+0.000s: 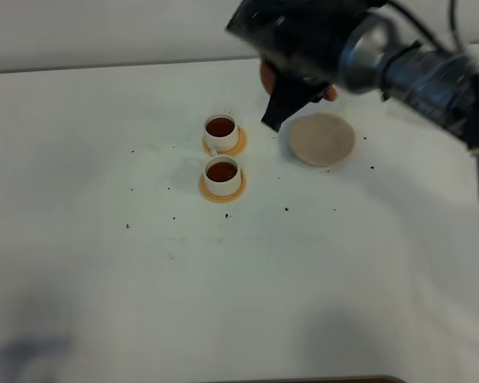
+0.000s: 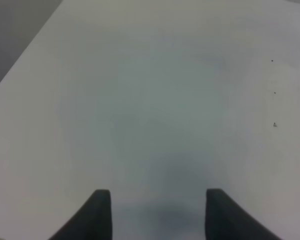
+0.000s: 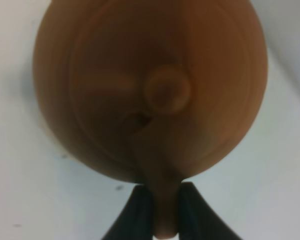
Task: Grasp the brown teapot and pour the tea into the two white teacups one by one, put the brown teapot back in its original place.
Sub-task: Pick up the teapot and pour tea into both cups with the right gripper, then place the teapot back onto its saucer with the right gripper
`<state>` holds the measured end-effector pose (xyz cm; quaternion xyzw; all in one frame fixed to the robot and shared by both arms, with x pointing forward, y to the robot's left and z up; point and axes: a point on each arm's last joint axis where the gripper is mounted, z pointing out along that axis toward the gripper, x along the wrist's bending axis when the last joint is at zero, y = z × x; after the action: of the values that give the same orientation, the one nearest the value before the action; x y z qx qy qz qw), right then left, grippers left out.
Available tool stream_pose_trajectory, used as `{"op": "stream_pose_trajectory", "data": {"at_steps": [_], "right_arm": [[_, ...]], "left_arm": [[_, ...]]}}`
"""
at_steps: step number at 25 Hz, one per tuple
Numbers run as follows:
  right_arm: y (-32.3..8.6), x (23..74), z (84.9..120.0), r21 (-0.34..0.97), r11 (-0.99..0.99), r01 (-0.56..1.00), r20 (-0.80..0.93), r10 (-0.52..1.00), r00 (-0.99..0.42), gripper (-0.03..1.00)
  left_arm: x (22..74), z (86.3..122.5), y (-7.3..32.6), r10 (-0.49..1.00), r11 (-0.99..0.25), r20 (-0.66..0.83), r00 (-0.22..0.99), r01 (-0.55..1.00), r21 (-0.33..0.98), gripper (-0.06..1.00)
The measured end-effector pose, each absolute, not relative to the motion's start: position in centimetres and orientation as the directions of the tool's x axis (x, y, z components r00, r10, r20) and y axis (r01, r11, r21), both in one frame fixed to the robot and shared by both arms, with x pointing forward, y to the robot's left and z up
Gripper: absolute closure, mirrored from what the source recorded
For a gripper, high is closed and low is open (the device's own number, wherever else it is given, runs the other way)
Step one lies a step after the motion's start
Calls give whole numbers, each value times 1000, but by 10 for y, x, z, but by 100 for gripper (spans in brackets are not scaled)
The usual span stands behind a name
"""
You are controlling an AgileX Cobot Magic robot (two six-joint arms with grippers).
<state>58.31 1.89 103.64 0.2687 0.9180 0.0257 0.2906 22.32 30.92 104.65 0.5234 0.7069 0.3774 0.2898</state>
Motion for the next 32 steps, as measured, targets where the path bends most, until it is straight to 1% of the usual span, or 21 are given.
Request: {"op": "stream_pose_trajectory", "data": {"at_steps": [2, 4, 7, 9, 12, 21, 28, 32], "right_arm": [[4, 593, 1036, 256, 768, 587, -410, 636, -654, 87], [-8, 602, 1033, 279, 683, 675, -289, 730, -620, 87], [-24, 614, 1027, 280, 579, 766, -157, 814, -559, 87], [-32, 622, 1022, 268, 538, 799, -115, 841, -528, 87], [-36, 628, 1008, 239, 508, 828, -85, 860, -503, 87], [-29, 633, 964, 148, 494, 857, -50, 869, -493, 87], [-24, 640, 945, 173, 495, 851, -47, 868, -495, 87], [-24, 641, 941, 171, 497, 851, -51, 867, -496, 87]], "left_arm": [[223, 1046, 309, 959, 167, -15, -284, 521, 837, 52], [223, 1046, 309, 959, 167, -15, -284, 521, 837, 52], [223, 1046, 309, 959, 167, -15, -284, 521, 837, 52], [223, 1046, 309, 959, 167, -15, -284, 521, 837, 52], [223, 1046, 309, 959, 167, -15, -284, 521, 837, 52], [223, 1046, 309, 959, 167, -15, -284, 521, 837, 52], [223, 1046, 309, 959, 167, -15, -284, 521, 837, 52], [223, 1046, 309, 959, 167, -15, -284, 521, 837, 52]]}}
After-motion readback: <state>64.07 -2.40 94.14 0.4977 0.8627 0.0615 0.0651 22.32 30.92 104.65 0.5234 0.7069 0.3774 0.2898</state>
